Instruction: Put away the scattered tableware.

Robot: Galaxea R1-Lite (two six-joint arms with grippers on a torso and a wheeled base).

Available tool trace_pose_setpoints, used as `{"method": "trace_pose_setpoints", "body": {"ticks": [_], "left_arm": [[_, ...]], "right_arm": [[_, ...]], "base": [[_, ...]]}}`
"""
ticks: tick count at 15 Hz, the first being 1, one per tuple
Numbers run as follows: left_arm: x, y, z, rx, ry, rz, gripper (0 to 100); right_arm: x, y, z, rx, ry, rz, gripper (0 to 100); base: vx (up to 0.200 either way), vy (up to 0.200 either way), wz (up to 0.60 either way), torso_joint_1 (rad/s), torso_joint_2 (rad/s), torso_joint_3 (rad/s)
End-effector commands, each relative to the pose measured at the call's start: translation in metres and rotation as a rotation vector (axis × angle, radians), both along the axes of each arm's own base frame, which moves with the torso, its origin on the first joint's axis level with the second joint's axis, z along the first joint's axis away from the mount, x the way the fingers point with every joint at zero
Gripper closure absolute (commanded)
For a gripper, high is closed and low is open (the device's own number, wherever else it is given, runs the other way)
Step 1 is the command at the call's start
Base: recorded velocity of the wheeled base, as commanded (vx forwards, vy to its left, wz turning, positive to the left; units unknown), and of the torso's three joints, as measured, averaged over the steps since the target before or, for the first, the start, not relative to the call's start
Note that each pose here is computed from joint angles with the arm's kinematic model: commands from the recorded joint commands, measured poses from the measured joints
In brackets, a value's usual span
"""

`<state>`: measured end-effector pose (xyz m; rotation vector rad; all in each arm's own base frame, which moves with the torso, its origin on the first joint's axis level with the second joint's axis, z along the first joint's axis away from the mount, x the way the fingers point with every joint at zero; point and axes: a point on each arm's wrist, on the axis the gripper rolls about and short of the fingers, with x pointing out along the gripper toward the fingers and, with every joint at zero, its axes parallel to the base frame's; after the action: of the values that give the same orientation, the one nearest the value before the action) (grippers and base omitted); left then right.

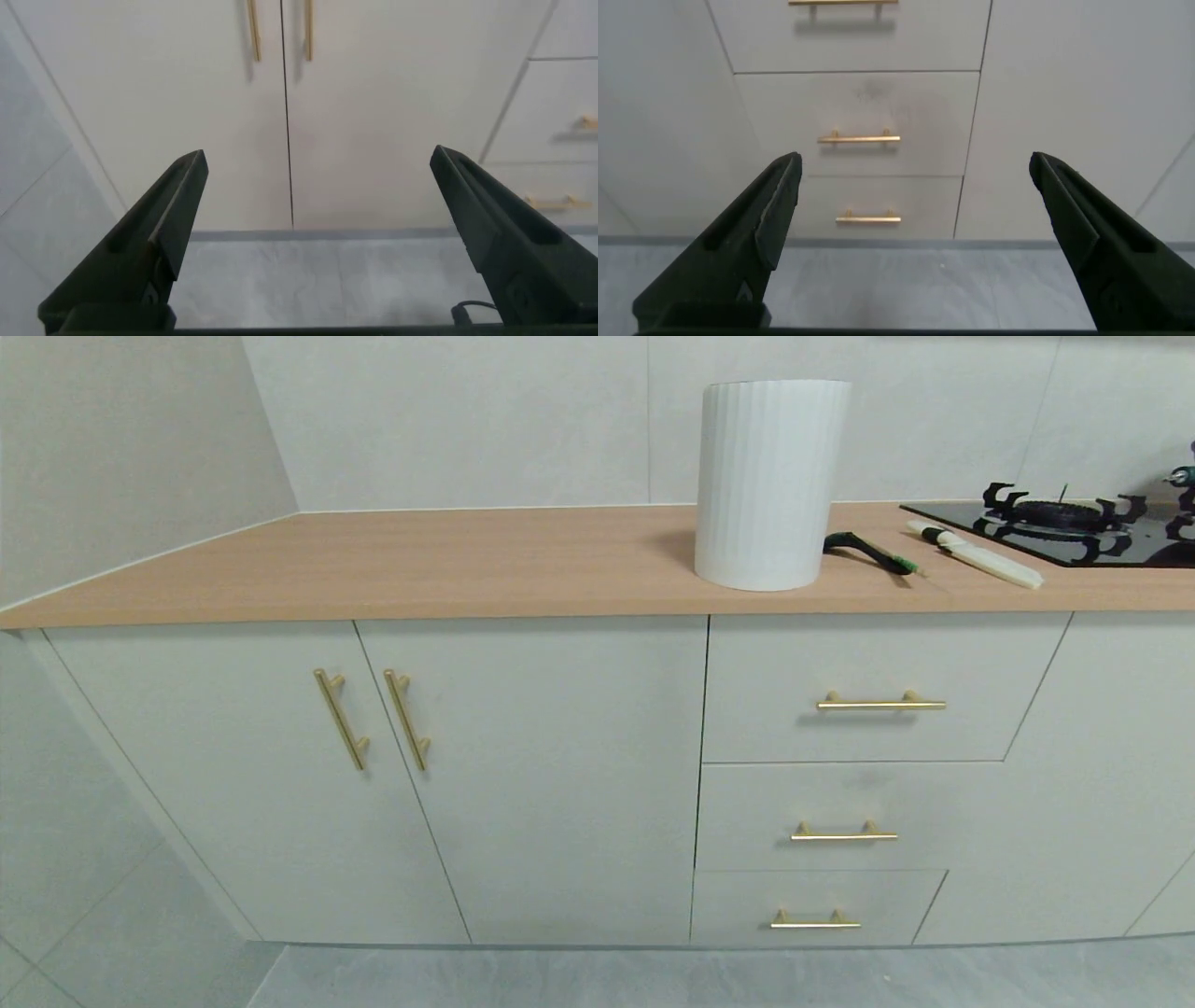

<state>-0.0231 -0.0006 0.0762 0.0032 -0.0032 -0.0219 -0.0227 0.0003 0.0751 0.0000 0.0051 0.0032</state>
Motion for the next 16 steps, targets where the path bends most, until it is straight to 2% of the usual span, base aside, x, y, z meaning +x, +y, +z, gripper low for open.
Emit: {"method": "trace_pose_setpoints", "body": {"ticks": [1, 11, 12, 13, 14, 15, 16], "left_arm": [[0.000, 0.000, 0.000, 0.000, 0.002, 0.000, 0], [0.000, 0.000, 0.000, 0.001, 0.002, 0.000, 0], [0.000, 0.000, 0.000, 0.001, 0.002, 0.000, 0], [0.000, 0.000, 0.000, 0.001, 0.002, 0.000, 0], [0.000, 0.000, 0.000, 0.001, 0.002, 0.000, 0], [0.000, 0.000, 0.000, 0.001, 0.002, 0.000, 0], [0.000, 0.000, 0.000, 0.001, 0.002, 0.000, 0]], "right_arm": [[0.000, 0.000, 0.000, -0.002, 0.003, 0.000, 0], [-0.001, 0.000, 0.002, -0.003, -0.008, 0.001, 0], [-0.006, 0.000, 0.026, 0.024, -0.075, 0.027, 0], [-0.012, 0.000, 0.063, 0.137, -0.128, 0.086, 0], [-0.008, -0.001, 0.075, 0.159, -0.080, 0.130, 0], [0.010, 0.000, 0.079, 0.131, 0.079, 0.188, 0], [0.024, 0.002, 0.080, 0.114, 0.175, 0.225, 0]], "base": [[0.000, 0.000, 0.00, 0.000, 0.00, 0.000], [0.000, 0.000, 0.00, 0.000, 0.00, 0.000], [0.000, 0.000, 0.00, 0.000, 0.00, 0.000], [0.000, 0.000, 0.00, 0.000, 0.00, 0.000], [0.000, 0.000, 0.00, 0.000, 0.00, 0.000], [0.000, 0.000, 0.00, 0.000, 0.00, 0.000], [0.000, 0.000, 0.00, 0.000, 0.00, 0.000]]}}
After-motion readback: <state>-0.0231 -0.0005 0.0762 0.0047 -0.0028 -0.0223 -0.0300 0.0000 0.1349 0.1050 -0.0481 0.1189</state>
